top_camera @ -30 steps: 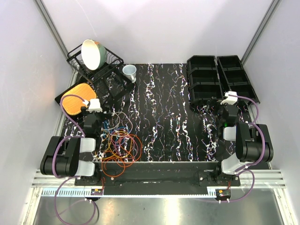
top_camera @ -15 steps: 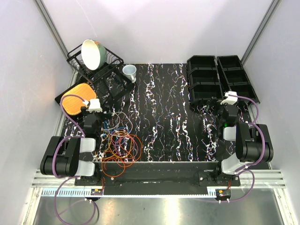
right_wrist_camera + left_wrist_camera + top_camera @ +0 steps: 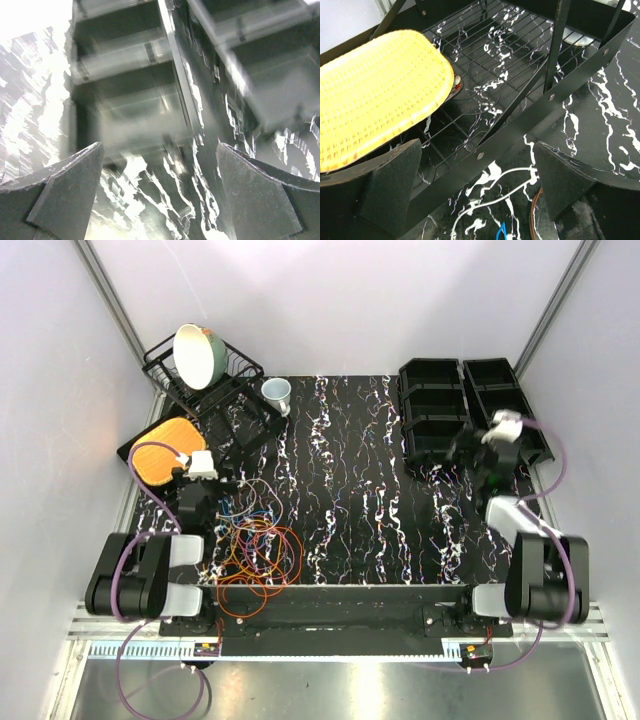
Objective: Untangle the cables
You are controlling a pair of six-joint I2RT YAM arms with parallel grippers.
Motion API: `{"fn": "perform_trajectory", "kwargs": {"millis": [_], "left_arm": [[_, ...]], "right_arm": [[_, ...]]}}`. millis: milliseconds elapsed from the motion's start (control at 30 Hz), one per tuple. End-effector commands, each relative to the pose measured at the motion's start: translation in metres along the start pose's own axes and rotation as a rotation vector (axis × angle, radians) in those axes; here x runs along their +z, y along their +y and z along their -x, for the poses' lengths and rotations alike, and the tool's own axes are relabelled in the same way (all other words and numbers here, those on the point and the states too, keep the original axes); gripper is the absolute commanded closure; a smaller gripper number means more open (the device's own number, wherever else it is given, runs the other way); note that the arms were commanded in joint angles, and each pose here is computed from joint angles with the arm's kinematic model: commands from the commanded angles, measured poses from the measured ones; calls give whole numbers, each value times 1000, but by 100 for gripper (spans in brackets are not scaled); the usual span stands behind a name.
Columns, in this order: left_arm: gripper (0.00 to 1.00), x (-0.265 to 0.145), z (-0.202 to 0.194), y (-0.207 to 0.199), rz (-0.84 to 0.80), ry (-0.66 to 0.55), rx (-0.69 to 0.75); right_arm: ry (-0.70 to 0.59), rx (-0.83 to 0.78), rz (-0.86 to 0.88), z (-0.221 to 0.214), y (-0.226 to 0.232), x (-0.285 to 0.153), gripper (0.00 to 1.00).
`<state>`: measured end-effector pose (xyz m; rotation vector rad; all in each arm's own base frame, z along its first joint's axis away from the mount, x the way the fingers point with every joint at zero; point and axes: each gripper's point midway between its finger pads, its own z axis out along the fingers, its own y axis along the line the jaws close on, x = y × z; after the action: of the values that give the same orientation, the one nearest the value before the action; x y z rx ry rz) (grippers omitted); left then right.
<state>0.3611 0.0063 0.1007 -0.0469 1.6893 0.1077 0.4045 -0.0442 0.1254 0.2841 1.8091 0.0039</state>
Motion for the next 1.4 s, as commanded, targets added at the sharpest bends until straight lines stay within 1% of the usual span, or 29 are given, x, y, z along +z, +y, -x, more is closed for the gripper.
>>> {"fn": "perform_trajectory", "kwargs": {"millis": [0,33,67,100,133,167,200,233,267,300,367,400,433,467,500,533,567,600,700,800,867,1000,1067,1100,1167,1200,1233,1300,1367], "left_arm": [[1,1,71,6,57,-150,-30],[1,-10,75,5,77,-72,-34],[1,-14,86,3,102,-39,-194],[1,-22,93,5,129,77,-224],[1,-31,104,12,184,69,-298],[1,-38,98,26,335,76,-545],[1,-61,64,35,465,235,-624],[1,-62,65,39,482,234,-695],[1,-58,70,17,316,277,-653],[1,-59,77,14,283,279,-638],[1,-71,81,13,282,288,-671],[1,-81,70,17,316,324,-675],[1,-87,67,20,358,317,-732],[1,-97,68,28,396,292,-752],[1,-103,60,28,385,306,-745],[1,-105,59,24,334,307,-704],[1,-110,57,12,252,312,-707],[1,-113,54,8,227,321,-714],[1,-123,35,-15,111,403,-728],[1,-133,15,-26,106,507,-750],[1,-133,22,-36,45,531,-748],[1,-133,18,-34,85,603,-731],[1,-136,25,-40,59,641,-734],[1,-136,29,-39,62,651,-726],[1,-134,50,-49,-21,661,-688],[1,-133,57,-50,-78,649,-606],[1,-129,69,-46,-78,626,-572],[1,-126,70,-35,-8,603,-573],[1,-126,69,-45,-80,610,-560]], "right_arm": [[66,86,88,77,35,-25,0],[41,97,148,104,49,-35,0],[94,123,244,98,67,-46,0],[99,174,259,99,72,-50,0],[121,239,241,92,70,-54,0],[160,319,238,84,73,-59,1],[182,319,283,82,81,-62,0],[205,333,326,83,89,-63,0],[268,384,335,76,95,-67,0],[288,409,335,74,97,-67,0],[297,434,341,75,100,-72,0],[287,440,331,78,98,-76,0],[294,447,317,77,96,-79,0],[285,448,310,79,95,-82,0],[265,451,306,82,94,-88,0],[256,470,297,84,93,-91,0],[247,479,302,86,94,-95,0],[234,490,309,89,95,-101,0],[289,550,358,85,108,-111,0],[372,561,446,75,136,-126,0],[386,542,454,70,151,-133,0],[481,496,557,50,207,-160,0],[527,475,586,40,226,-168,0],[555,447,615,32,243,-179,0],[588,421,623,20,259,-184,0],[613,398,644,11,273,-193,0],[623,395,655,8,280,-195,0],[670,404,703,-6,303,-197,0],[732,404,722,-28,321,-194,0]]}}
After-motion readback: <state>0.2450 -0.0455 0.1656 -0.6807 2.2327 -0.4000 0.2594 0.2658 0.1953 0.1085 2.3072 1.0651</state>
